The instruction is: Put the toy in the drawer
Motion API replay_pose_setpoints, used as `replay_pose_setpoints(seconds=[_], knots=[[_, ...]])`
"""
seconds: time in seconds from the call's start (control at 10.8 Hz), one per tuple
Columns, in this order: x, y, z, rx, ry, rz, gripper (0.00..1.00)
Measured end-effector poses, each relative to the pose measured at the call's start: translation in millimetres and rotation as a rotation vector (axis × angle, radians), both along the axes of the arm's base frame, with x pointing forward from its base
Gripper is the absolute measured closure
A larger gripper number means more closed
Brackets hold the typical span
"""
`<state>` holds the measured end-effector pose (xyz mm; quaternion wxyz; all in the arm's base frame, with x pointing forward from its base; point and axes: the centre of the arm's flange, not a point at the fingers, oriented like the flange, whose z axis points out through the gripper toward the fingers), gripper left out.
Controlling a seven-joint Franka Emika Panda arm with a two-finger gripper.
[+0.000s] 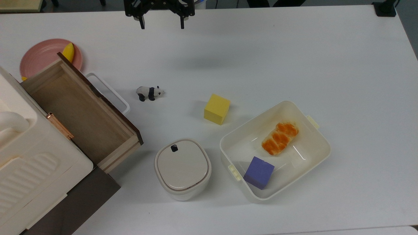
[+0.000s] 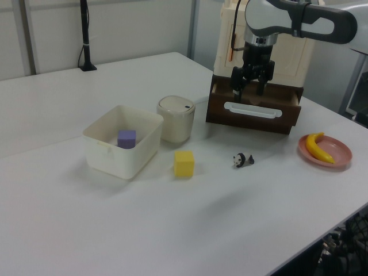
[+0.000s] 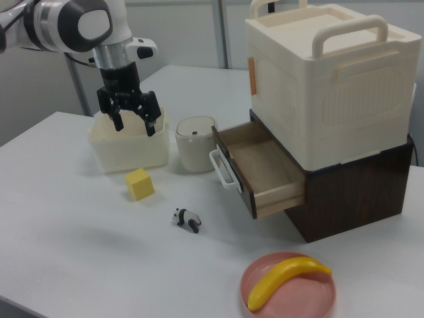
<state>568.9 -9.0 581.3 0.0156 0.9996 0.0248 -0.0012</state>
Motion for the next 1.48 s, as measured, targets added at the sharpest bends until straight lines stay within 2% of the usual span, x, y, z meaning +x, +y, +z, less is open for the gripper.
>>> replay_pose_setpoints(seconds=[0.92,1.2,1.48], knots=[[1,0,-2,0.0,0.004,0.021,0.0],[1,-3,-3,0.001,0.011,0.192,0.0],[2,-14,-8,0.004,0.028,0.436,0.0]])
